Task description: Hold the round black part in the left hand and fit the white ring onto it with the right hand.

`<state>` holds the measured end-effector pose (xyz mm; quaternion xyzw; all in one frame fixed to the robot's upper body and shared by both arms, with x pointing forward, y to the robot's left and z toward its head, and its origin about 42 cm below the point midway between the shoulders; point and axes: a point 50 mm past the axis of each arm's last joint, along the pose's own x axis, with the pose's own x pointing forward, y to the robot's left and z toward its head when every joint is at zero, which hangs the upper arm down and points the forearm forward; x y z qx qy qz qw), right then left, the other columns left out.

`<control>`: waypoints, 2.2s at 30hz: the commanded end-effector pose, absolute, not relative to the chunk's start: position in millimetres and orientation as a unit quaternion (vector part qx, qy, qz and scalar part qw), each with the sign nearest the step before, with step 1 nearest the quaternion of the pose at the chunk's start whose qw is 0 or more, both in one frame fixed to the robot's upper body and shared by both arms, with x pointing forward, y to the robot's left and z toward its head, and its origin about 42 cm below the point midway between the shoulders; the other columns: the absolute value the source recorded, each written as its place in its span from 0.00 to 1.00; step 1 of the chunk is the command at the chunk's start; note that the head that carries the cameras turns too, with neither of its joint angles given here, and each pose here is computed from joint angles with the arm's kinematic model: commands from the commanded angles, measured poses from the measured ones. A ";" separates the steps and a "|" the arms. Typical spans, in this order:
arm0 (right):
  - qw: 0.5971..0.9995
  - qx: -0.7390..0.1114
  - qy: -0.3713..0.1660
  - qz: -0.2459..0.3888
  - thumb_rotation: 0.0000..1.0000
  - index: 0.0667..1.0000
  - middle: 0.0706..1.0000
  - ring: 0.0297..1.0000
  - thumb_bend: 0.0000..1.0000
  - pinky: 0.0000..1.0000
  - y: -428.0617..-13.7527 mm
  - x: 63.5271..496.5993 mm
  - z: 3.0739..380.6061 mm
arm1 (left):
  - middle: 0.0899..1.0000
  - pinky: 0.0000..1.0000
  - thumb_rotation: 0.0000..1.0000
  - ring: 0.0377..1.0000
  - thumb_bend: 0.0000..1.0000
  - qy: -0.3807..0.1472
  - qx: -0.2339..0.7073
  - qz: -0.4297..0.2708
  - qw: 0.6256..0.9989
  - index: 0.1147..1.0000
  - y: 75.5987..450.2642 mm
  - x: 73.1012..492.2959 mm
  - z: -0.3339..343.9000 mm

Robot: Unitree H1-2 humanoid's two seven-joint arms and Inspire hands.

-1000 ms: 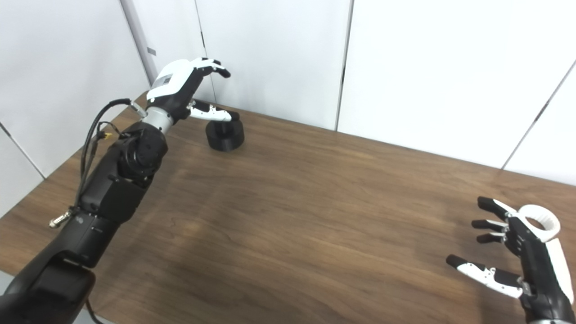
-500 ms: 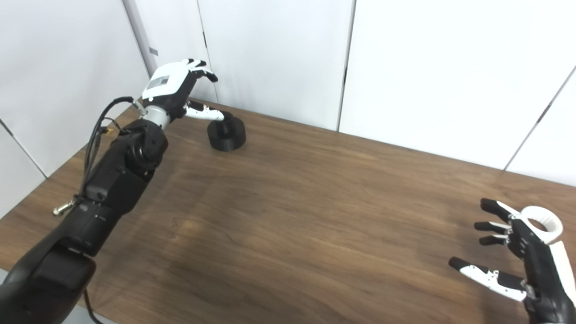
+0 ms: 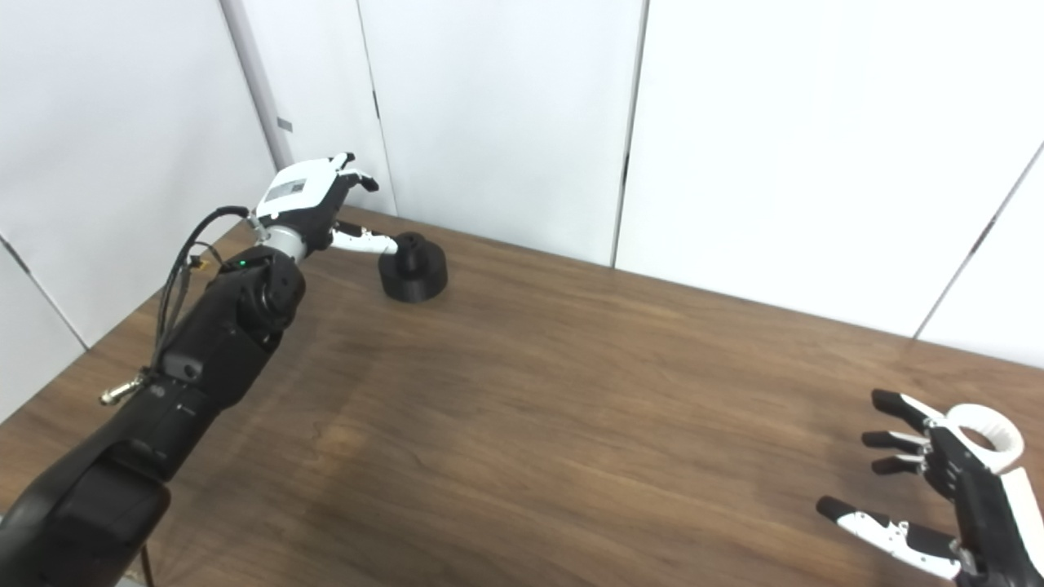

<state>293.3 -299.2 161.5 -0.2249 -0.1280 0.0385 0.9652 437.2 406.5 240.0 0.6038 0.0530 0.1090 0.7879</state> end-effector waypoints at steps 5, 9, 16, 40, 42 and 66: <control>0.961 -0.223 -0.159 0.035 0.00 0.76 0.80 0.66 0.69 0.56 -299.2 296.6 179.5 | 1.00 1.00 0.60 1.00 1.00 0.041 0.619 0.132 0.773 0.75 418.6 451.6 269.3; 0.962 -0.223 -0.157 0.034 0.00 0.77 0.79 0.66 0.69 0.55 -299.7 295.0 180.0 | 1.00 1.00 0.63 1.00 1.00 0.059 0.619 0.124 0.773 0.76 417.6 452.6 263.3; 0.962 -0.223 -0.153 0.034 0.00 0.77 0.80 0.67 0.69 0.56 -299.8 293.6 180.6 | 1.00 1.00 0.64 1.00 1.00 0.069 0.615 0.109 0.778 0.75 413.6 454.9 251.2; 0.963 -0.226 -0.142 0.034 0.02 0.78 0.81 0.67 0.69 0.57 -303.7 285.4 183.7 | 1.00 1.00 0.56 1.00 1.00 0.086 0.614 0.072 0.781 0.75 389.8 456.4 222.5; 0.963 -0.226 -0.142 0.035 0.02 0.78 0.80 0.67 0.69 0.57 -304.6 284.5 183.5 | 1.00 1.00 0.56 1.00 1.00 0.083 0.615 0.072 0.781 0.75 388.9 456.6 220.8; 0.964 -0.226 -0.136 0.045 0.00 0.76 0.79 0.65 0.69 0.55 -305.4 276.8 184.4 | 1.00 1.00 0.50 1.00 1.00 0.076 0.604 0.103 0.787 0.72 391.3 462.5 212.3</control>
